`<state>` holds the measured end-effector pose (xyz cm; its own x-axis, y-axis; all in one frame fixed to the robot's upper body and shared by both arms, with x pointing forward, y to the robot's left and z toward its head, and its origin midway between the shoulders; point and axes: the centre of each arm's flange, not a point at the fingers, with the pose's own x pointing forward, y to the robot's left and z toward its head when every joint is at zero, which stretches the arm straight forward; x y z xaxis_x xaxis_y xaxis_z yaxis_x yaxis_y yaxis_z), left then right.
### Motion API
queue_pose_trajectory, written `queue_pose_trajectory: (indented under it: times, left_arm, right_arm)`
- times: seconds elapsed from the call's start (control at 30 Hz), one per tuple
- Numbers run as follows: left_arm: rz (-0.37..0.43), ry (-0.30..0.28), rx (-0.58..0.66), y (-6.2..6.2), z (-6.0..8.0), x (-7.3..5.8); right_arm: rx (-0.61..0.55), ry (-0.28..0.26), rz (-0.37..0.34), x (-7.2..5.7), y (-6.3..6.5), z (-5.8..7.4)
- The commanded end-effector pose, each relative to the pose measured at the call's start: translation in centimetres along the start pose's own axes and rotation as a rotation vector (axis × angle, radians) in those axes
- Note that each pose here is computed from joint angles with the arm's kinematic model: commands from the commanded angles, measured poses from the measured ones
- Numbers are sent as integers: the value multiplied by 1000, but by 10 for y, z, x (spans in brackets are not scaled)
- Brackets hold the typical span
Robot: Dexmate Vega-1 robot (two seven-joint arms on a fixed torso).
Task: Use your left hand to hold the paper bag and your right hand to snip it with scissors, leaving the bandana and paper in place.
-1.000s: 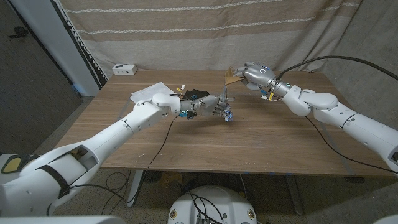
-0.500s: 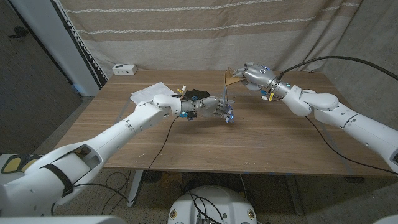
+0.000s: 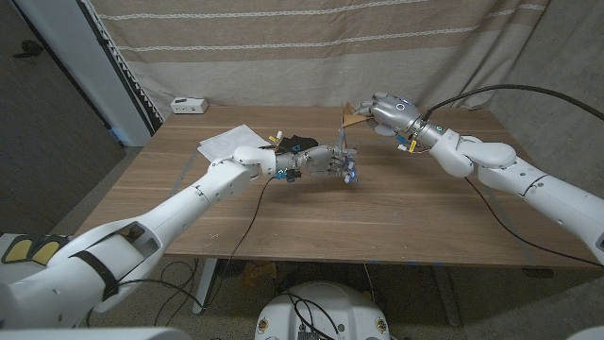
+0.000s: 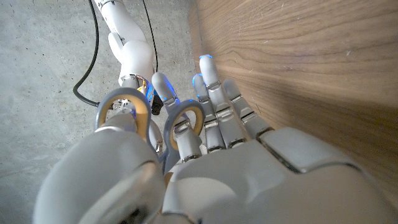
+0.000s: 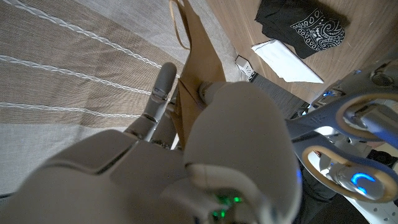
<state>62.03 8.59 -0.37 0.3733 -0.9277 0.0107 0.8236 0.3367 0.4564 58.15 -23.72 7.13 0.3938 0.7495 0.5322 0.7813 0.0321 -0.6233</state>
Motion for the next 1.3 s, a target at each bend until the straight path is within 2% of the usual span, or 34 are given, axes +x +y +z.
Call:
queue_pose_trajectory:
  times: [0.03, 0.6, 1.3]
  left_arm:
    - [52, -33, -9, 0, 0, -5]
    - [183, -53, 23, 0, 1, -9]
    - [144, -104, 28, 0, 4, 9]
  right_arm:
    - [6, 4, 7, -1, 0, 0]
    - [12, 9, 12, 0, 0, 0]
    - [2, -4, 25, 2, 4, -1]
